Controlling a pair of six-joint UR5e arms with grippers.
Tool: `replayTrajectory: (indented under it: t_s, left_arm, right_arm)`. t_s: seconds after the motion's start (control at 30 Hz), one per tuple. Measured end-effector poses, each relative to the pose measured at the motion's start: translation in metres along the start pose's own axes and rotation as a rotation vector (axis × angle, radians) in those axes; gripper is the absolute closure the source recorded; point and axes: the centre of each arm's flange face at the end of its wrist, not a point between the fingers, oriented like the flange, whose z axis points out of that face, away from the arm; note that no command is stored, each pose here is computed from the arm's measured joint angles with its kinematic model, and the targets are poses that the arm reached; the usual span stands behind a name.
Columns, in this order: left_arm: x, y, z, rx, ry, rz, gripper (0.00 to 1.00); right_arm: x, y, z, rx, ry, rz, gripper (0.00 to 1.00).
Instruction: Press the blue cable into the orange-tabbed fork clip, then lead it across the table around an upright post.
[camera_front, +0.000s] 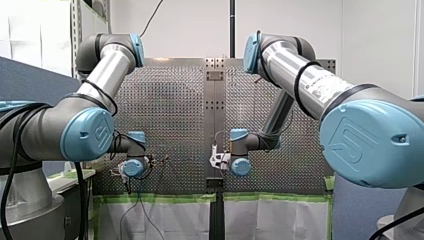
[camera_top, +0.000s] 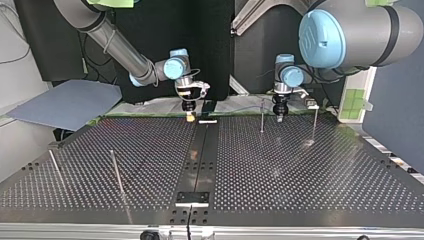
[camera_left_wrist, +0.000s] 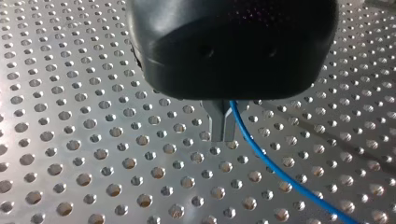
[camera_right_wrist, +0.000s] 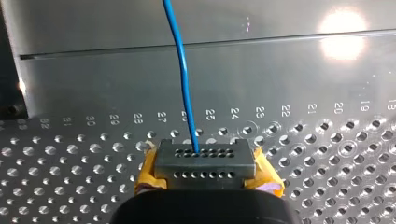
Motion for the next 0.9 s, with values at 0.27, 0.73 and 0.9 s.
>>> replayTrajectory:
  t_s: [0.27, 0.73, 0.9]
  left_arm:
    - [-0.002, 0.006, 0.002, 0.021, 0.012, 0.029, 0.39]
    - [0.004, 0.022, -0.008, -0.056, 0.099, 0.031, 0.00]
    - [0.013, 0.024, -0.023, -0.049, 0.164, 0.031, 0.00]
  right_arm:
    - [0.000, 0.003, 0.001, -0.004, -0.007, -0.011, 1.00]
    - [-0.004, 0.004, -0.001, -0.006, -0.033, -0.031, 1.00]
    - [-0.006, 0.004, -0.002, -0.007, -0.037, -0.032, 1.00]
